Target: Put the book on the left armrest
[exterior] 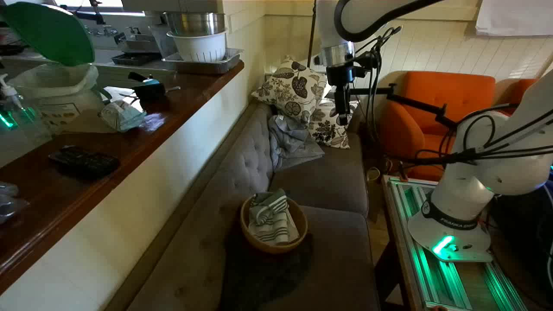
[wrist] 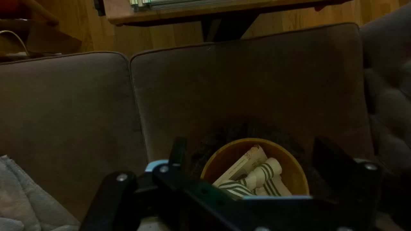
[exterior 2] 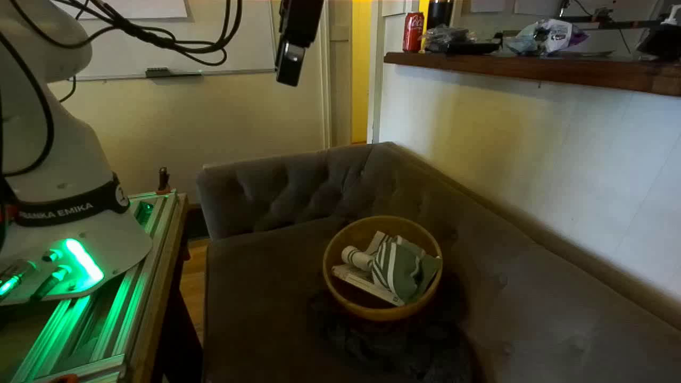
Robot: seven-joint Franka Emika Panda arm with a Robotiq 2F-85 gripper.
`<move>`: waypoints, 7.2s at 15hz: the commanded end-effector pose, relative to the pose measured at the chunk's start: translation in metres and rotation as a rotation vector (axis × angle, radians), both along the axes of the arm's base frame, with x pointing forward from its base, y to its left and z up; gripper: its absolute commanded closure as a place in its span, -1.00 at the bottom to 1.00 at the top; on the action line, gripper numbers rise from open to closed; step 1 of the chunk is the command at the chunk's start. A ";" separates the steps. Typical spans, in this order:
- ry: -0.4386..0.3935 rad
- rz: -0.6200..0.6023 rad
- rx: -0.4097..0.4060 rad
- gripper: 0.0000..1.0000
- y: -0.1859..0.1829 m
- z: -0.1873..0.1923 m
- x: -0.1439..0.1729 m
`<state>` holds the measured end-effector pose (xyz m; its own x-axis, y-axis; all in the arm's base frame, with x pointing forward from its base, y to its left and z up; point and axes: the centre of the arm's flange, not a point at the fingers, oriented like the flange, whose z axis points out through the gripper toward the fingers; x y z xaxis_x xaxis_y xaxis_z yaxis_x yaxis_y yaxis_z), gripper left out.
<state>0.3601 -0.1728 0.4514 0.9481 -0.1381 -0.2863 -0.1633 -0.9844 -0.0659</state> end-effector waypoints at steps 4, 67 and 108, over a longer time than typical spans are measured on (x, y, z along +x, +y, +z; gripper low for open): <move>0.000 0.000 0.000 -1.00 0.000 0.000 0.000; -0.185 -0.798 0.087 -0.85 0.035 -0.418 0.063; -0.209 -0.804 0.069 0.87 0.038 -0.383 0.062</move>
